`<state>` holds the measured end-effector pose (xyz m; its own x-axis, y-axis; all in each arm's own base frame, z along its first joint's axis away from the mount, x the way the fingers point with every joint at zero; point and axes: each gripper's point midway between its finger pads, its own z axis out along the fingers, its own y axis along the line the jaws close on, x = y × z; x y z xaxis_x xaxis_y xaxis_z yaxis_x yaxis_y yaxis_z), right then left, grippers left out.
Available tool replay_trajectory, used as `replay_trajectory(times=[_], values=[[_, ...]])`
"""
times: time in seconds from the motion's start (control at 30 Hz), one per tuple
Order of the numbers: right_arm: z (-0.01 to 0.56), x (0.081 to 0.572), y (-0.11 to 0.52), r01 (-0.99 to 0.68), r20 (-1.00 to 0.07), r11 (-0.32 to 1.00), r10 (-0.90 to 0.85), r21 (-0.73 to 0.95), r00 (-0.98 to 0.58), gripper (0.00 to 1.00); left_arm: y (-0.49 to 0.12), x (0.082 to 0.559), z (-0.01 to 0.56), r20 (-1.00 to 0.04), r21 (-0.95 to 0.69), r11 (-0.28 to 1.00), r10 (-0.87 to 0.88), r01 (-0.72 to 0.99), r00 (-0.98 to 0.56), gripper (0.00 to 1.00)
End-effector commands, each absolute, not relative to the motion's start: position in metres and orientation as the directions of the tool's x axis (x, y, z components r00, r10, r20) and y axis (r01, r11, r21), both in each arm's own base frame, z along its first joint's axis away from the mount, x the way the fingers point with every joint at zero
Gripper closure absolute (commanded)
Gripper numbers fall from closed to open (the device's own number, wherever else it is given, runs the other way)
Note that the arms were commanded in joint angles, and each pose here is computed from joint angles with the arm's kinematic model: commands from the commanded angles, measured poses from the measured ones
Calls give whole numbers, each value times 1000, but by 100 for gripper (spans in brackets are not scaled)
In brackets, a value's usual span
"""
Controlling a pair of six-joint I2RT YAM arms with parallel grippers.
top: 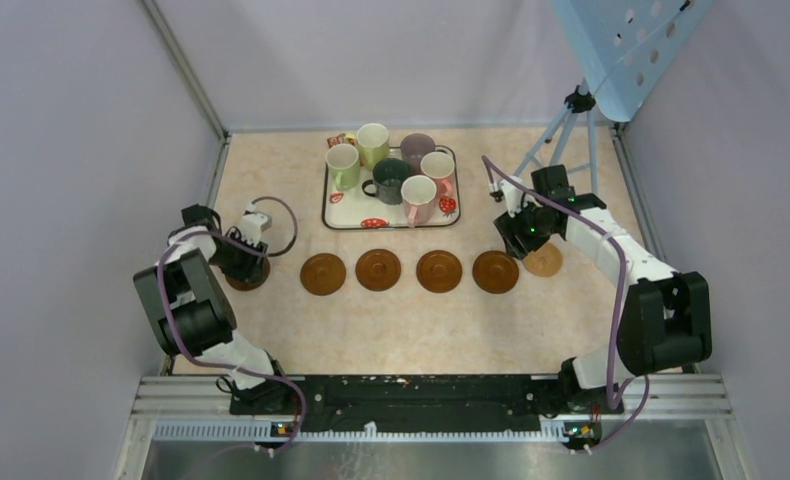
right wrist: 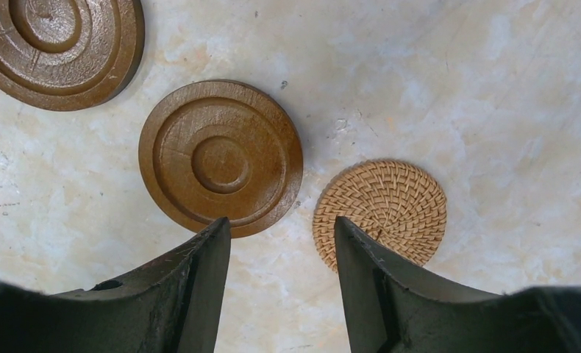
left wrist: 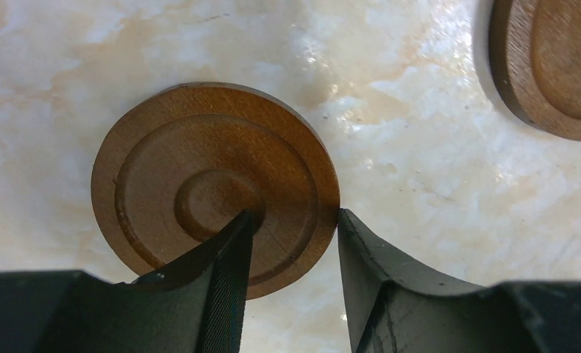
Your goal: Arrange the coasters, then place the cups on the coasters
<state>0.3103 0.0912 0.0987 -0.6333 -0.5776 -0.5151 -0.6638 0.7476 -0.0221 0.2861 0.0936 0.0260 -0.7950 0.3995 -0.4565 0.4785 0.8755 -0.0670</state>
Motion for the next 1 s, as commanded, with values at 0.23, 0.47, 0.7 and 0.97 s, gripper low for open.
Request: replay_trajectory(times=[0.23, 0.47, 0.7, 0.97], values=[[110, 314, 85, -641, -537, 768, -550, -23, -640, 46, 50, 233, 14, -408, -271, 799, 409, 536, -816, 51], [110, 314, 84, -646, -526, 763, -555, -14, -644, 46, 41, 229, 17, -421, -287, 770, 432, 570, -797, 51], [114, 315, 89, -659, -529, 752, -557, 8, -641, 46, 39, 237, 17, -429, -288, 764, 436, 577, -791, 51], [114, 316, 86, -663, -515, 748, -568, 2, -642, 46, 42, 254, 19, -444, -268, 773, 430, 575, -786, 48]])
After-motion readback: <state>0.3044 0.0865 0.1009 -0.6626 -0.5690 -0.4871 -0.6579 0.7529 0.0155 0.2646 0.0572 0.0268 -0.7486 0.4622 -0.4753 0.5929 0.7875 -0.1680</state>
